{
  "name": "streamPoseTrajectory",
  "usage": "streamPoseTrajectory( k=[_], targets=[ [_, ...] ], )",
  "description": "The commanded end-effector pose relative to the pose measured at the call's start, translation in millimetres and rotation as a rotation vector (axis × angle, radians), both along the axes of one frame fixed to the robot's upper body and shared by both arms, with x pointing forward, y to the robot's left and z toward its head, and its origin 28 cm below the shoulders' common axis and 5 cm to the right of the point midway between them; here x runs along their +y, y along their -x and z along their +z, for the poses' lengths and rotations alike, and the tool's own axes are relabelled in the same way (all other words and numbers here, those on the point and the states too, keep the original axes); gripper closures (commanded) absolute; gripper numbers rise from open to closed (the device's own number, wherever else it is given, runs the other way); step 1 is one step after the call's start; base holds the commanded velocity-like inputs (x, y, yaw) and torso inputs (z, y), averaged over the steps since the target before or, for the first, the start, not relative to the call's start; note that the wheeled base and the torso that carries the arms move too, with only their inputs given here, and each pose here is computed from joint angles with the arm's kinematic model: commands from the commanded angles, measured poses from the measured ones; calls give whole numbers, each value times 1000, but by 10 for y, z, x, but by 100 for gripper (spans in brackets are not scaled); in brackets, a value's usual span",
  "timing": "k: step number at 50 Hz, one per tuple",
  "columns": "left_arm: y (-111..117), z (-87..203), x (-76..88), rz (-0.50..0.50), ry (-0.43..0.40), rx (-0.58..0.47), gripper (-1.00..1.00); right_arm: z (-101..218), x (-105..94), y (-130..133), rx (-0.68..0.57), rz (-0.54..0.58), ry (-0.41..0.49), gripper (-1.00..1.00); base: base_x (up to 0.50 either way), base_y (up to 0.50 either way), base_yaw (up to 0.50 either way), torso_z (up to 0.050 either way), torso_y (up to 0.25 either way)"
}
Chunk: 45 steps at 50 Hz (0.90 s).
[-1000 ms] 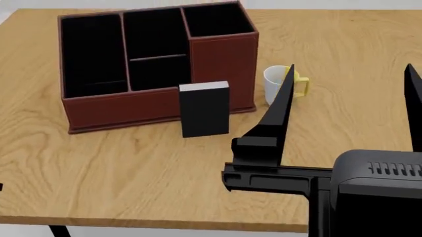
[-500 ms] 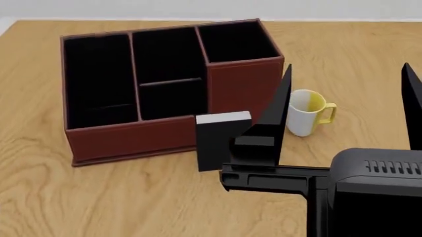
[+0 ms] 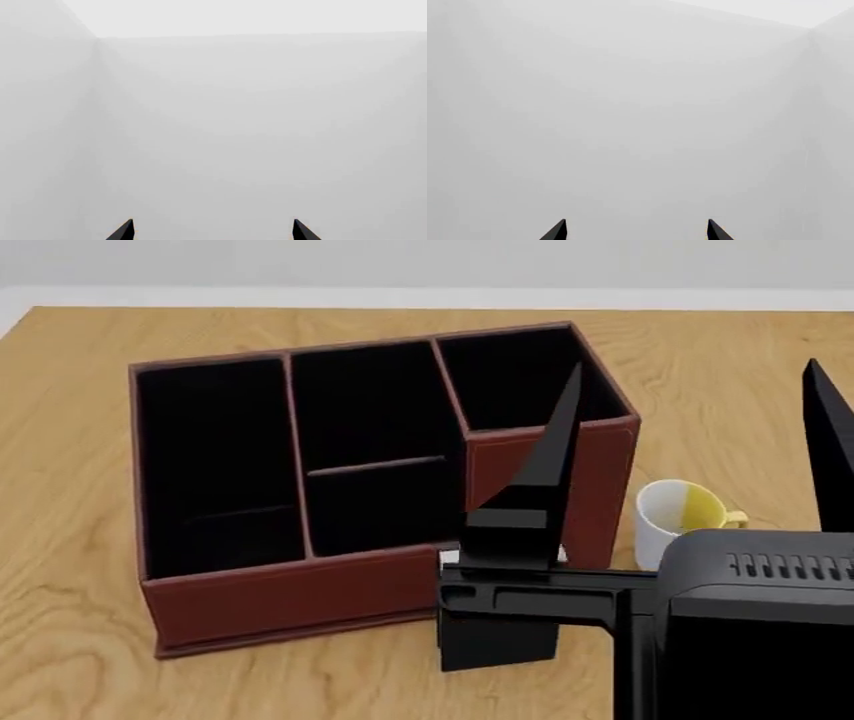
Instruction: Pick up the book and place it in the front compartment of the caddy.
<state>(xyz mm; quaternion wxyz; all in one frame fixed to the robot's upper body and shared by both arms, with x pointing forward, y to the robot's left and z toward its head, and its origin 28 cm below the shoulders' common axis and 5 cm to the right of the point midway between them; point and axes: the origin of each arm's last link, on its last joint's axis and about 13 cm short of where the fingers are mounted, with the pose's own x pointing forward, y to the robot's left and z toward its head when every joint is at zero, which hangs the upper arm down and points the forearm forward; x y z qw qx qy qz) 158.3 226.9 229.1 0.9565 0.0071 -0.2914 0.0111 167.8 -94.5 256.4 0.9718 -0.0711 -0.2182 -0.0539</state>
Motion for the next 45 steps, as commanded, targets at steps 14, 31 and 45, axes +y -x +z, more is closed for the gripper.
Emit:
streamPoseTrajectory(
  k=[14,31,45],
  targets=[
    [32,20,1,-1,-2,-10,-100,-4,18,1,3,-2,4,-100,331,157,0,0,1],
    [2,17,-9,-4,-3,-13,-100,9,-10,37,-3,-6,-3,-100,326,134,0,0,1],
    [23,26,-6,-5,-2,-17,-100,11,-2,37,-5,-6,-5,-100,311,55,0,0,1]
  ],
)
